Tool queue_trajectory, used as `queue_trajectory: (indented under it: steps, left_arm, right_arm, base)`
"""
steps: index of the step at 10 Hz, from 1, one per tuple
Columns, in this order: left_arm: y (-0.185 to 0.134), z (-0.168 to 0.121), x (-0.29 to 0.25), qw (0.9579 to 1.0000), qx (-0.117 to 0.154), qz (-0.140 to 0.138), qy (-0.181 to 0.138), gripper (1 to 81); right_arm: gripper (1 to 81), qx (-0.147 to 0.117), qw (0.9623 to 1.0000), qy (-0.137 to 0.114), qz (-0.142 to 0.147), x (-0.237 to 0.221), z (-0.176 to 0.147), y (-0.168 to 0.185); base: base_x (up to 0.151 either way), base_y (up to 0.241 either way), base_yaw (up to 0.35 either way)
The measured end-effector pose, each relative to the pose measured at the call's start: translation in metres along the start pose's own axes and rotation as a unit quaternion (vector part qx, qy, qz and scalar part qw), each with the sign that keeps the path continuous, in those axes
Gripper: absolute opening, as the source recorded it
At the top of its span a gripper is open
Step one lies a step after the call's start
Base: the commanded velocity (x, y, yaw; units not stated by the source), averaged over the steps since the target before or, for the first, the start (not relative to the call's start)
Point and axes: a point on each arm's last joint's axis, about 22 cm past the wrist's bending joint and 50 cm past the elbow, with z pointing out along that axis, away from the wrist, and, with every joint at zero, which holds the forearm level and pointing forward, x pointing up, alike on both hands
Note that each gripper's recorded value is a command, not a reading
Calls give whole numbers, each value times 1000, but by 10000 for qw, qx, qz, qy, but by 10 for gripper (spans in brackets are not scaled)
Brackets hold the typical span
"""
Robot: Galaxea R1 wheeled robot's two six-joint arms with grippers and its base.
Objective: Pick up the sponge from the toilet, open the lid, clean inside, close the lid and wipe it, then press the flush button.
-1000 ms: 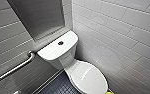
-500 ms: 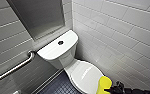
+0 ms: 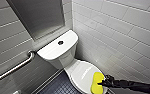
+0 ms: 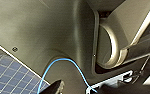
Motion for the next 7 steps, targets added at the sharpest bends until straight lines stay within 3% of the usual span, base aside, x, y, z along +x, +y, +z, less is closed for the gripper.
queue_trajectory:
  steps: [4,7]
  left_arm:
    - [1,1,-3,10000,-11,-33,-35,811]
    - [3,3,-11,9999,-35,-74,-133,811]
  right_arm:
    - [10,-70,9995,76,-301,73,24,-28]
    - [10,-123,9998,-12,-178,85,27,-23]
  base:
    - [0,0,0]
    - [0,0,0]
